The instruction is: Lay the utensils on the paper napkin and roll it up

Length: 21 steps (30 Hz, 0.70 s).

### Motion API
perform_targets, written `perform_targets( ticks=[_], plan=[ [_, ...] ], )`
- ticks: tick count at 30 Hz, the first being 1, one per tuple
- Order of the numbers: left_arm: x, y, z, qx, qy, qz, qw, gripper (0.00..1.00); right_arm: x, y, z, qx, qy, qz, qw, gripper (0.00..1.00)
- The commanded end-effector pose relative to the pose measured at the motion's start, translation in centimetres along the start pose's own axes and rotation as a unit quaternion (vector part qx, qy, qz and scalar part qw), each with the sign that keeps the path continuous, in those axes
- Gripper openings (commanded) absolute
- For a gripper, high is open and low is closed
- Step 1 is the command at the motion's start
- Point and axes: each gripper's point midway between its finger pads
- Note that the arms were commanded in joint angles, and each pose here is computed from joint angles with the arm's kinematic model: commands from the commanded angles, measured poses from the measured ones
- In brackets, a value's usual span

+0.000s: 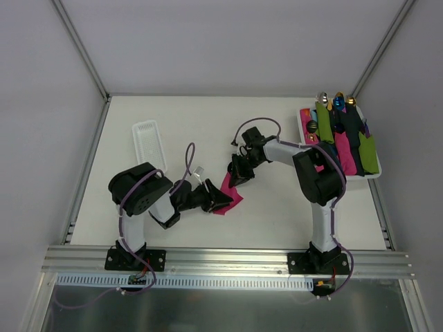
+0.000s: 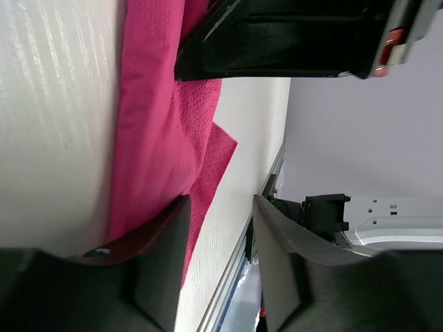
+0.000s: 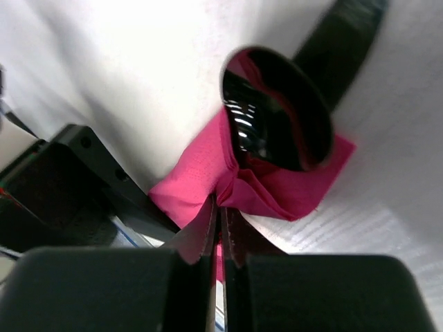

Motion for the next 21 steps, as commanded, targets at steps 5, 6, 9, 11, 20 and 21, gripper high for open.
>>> perform_targets(
  ticks=[5, 6, 9, 11, 20, 21],
  plan=[
    [2.7, -3.7, -3.1, -0.109, -0.036, 0.032, 0.993, 0.48, 0.9, 0.8, 0.6, 0.085, -0.011, -0.054, 0.995, 0.00],
    [3.4, -4.1, -3.7, -0.115, -0.040, 0.021, 0.992, 0.48, 1.2, 1.2, 0.4, 0.095, -0.015, -0.064, 0.993, 0.00],
    [5.1, -6.0, -6.3, -0.162, -0.072, 0.017, 0.984, 0.50, 2.2, 2.1, 0.2, 0.110, -0.027, -0.090, 0.989, 0.00],
    [6.0, -5.4, -7.1, -0.180, -0.068, -0.012, 0.981, 0.55, 2.9, 2.5, 0.1, 0.114, -0.031, -0.105, 0.987, 0.00],
    [9.6, -5.6, -10.0, -0.207, -0.088, -0.039, 0.974, 0.61, 5.6, 4.9, 0.5, 0.142, -0.046, -0.160, 0.976, 0.00],
    [9.6, -5.6, -9.9, -0.207, -0.085, -0.037, 0.974, 0.60, 5.9, 5.1, 0.6, 0.147, -0.048, -0.165, 0.974, 0.00]
  ],
)
Point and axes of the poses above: each gripper's point midway between its finger pads, its own x axis back along the fingers, its own y axis along the line the jaws close on, z = x × y, and after that the axes turned 12 degrees about -x, right-handed
